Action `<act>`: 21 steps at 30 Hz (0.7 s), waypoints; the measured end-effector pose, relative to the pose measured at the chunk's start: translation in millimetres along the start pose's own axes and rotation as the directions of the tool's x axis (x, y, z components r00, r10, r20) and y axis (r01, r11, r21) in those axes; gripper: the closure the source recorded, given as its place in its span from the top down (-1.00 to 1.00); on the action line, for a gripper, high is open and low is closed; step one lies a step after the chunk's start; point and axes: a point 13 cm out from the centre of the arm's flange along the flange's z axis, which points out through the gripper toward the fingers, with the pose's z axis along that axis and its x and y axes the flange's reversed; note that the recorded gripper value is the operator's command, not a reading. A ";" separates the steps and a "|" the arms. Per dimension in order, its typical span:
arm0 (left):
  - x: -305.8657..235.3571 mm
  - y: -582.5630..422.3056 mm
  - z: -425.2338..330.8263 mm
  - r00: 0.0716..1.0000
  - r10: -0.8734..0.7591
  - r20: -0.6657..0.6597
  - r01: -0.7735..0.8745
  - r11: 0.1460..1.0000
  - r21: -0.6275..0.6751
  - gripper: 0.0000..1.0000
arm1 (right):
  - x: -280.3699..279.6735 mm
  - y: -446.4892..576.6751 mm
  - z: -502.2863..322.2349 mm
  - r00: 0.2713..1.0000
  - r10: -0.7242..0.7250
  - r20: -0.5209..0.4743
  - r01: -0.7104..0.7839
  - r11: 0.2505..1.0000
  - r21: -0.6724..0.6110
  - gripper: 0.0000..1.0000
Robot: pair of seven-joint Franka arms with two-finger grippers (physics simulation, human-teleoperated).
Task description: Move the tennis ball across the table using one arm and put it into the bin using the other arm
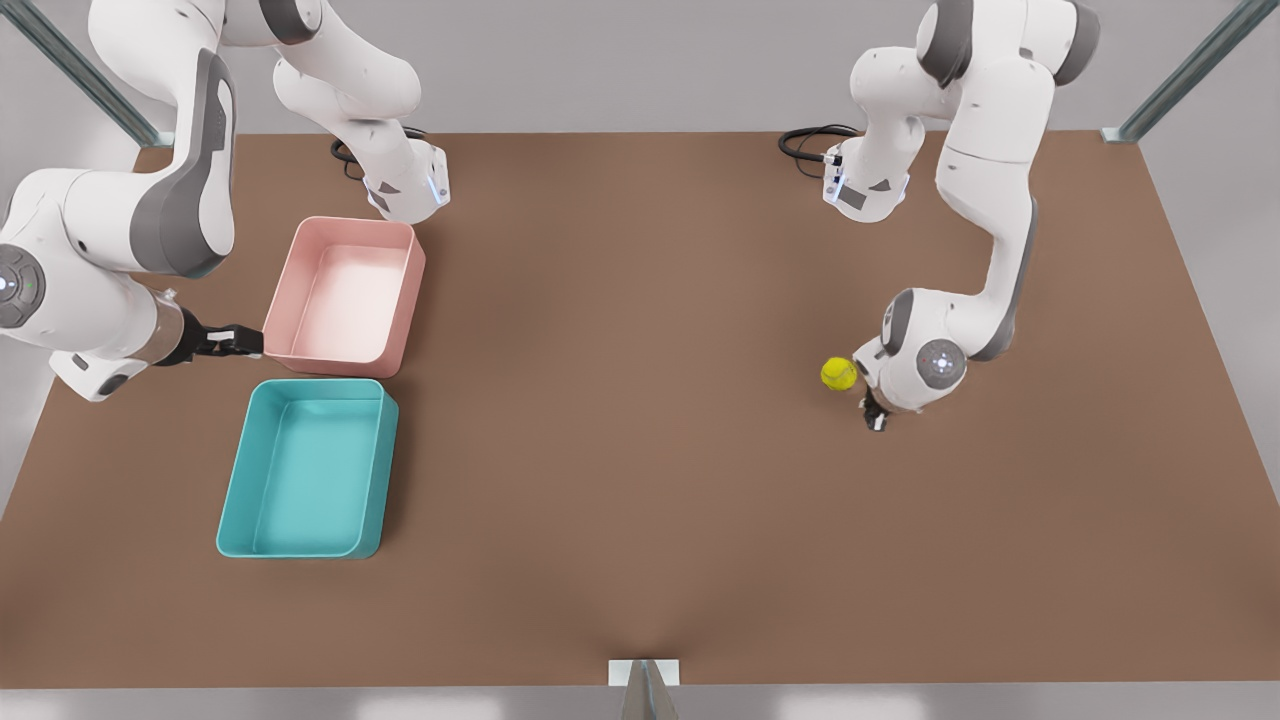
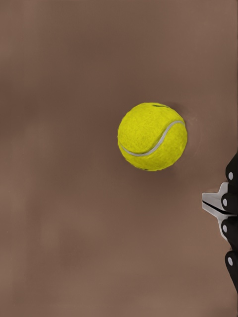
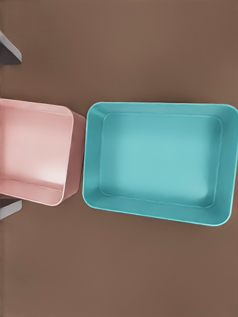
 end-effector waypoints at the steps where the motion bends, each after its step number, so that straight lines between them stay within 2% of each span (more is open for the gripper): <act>1: -4.4 15.6 -23.6 0.997 -0.076 0.017 0.077 0.997 -0.022 -0.19 | -0.2 0.0 0.3 1.000 -0.001 -0.001 0.001 1.000 0.000 1.00; 2: 4.0 27.4 -45.1 0.987 -0.159 0.025 0.159 0.987 -0.033 1.00 | -0.3 0.0 0.4 1.000 -0.001 -0.001 0.001 1.000 0.000 1.00; 4: 71.8 53.3 -120.1 0.924 -0.381 0.040 0.383 0.921 -0.079 1.00 | -0.4 0.0 0.4 1.000 -0.002 -0.001 0.002 1.000 0.000 1.00; 5: 102.4 73.2 -196.2 0.870 -0.486 0.082 0.492 0.860 -0.136 1.00 | -0.4 0.1 0.4 1.000 -0.003 -0.001 0.003 1.000 -0.001 1.00; 6: 110.5 70.4 -265.2 0.827 -0.549 0.116 0.562 0.810 -0.169 1.00 | -0.3 0.0 0.5 1.000 -0.003 -0.001 0.003 1.000 0.000 1.00; 7: 104.4 59.3 -301.2 0.795 -0.594 0.126 0.607 0.778 -0.163 1.00 | 0.0 0.5 0.8 1.000 -0.004 -0.003 0.004 1.000 -0.001 1.00; 10: 86.0 28.8 -335.9 0.669 -0.732 0.130 0.742 0.666 -0.070 1.00 | -6.6 20.8 11.9 0.999 -0.042 -0.027 0.042 0.999 -0.004 1.00; 12: 75.1 17.5 -356.9 0.562 -0.813 0.150 0.824 0.566 -0.017 1.00 | -19.5 92.8 44.9 0.982 -0.167 -0.088 0.169 0.986 0.010 1.00; 14: 65.5 8.9 -357.2 0.475 -0.873 0.113 0.876 0.482 0.036 1.00 | -31.7 145.7 72.8 0.961 -0.254 -0.112 0.258 0.966 0.024 1.00; 18: 60.0 -11.2 -347.0 0.309 -0.951 0.013 0.945 0.308 0.106 1.00 | -54.4 186.3 110.3 0.951 -0.289 -0.105 0.295 0.955 0.038 1.00; 21: 59.0 -26.5 -350.4 0.208 -0.977 -0.045 0.971 0.201 0.128 1.00 | -38.8 196.3 129.3 0.950 -0.297 -0.098 0.303 0.951 0.056 1.00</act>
